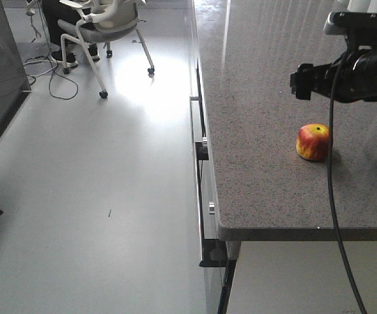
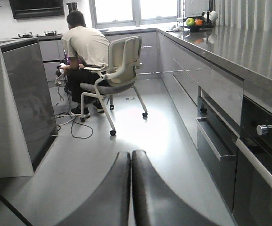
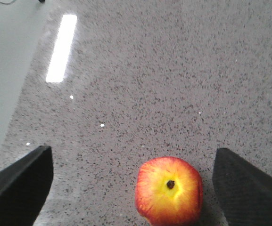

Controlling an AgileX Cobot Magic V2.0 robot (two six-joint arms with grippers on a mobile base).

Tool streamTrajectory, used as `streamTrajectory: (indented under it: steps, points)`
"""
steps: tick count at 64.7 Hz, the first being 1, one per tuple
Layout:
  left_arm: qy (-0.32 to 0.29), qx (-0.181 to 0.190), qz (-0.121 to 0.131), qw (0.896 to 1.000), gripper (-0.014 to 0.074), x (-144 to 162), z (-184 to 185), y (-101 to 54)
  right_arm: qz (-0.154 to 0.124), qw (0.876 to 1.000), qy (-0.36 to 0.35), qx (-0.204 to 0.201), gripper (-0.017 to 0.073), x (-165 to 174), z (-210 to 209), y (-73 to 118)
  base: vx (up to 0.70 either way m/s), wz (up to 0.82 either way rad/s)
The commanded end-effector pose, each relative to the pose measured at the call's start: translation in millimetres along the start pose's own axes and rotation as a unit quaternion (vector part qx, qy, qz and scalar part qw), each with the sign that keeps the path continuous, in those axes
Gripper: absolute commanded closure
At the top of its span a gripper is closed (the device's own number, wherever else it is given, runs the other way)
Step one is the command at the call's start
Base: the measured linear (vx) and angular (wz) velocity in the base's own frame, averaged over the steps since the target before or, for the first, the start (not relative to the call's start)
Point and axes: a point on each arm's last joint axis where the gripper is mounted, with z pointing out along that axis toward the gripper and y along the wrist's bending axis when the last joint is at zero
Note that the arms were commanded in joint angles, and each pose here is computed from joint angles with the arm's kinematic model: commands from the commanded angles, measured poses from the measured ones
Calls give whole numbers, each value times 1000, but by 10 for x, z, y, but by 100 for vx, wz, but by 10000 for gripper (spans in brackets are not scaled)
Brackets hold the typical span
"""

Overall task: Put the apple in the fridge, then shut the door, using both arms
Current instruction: 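Lower the open right gripper over the red-yellow apple, then close the right gripper on the apple and lift it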

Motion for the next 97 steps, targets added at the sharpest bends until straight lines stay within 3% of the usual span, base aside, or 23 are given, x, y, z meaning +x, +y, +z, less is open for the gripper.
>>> streamTrajectory:
  steps: [1, 8, 25, 57, 97]
  points:
    - [-53, 1, -6, 999, 600, -131, -25, 1, -4, 998, -65, 5, -91, -210, -148, -5, 0, 0]
    - [-53, 1, -6, 999, 600, -131, -25, 1, -11, 998, -62, 10, -89, -188, -76, -14, 0, 0]
    - [-53, 1, -6, 999, 600, -131, -25, 1, 35, 997, -52, 35, -83, -141, 83, -298, 0, 0]
    - [-53, 1, -6, 999, 600, -131, -25, 1, 19, 997, -75, 14, -55, -193, 85, -255, 0, 0]
    - [-53, 1, -6, 999, 600, -131, -25, 1, 23, 999, 13, 17, -36, 198, 746, -288, 0, 0]
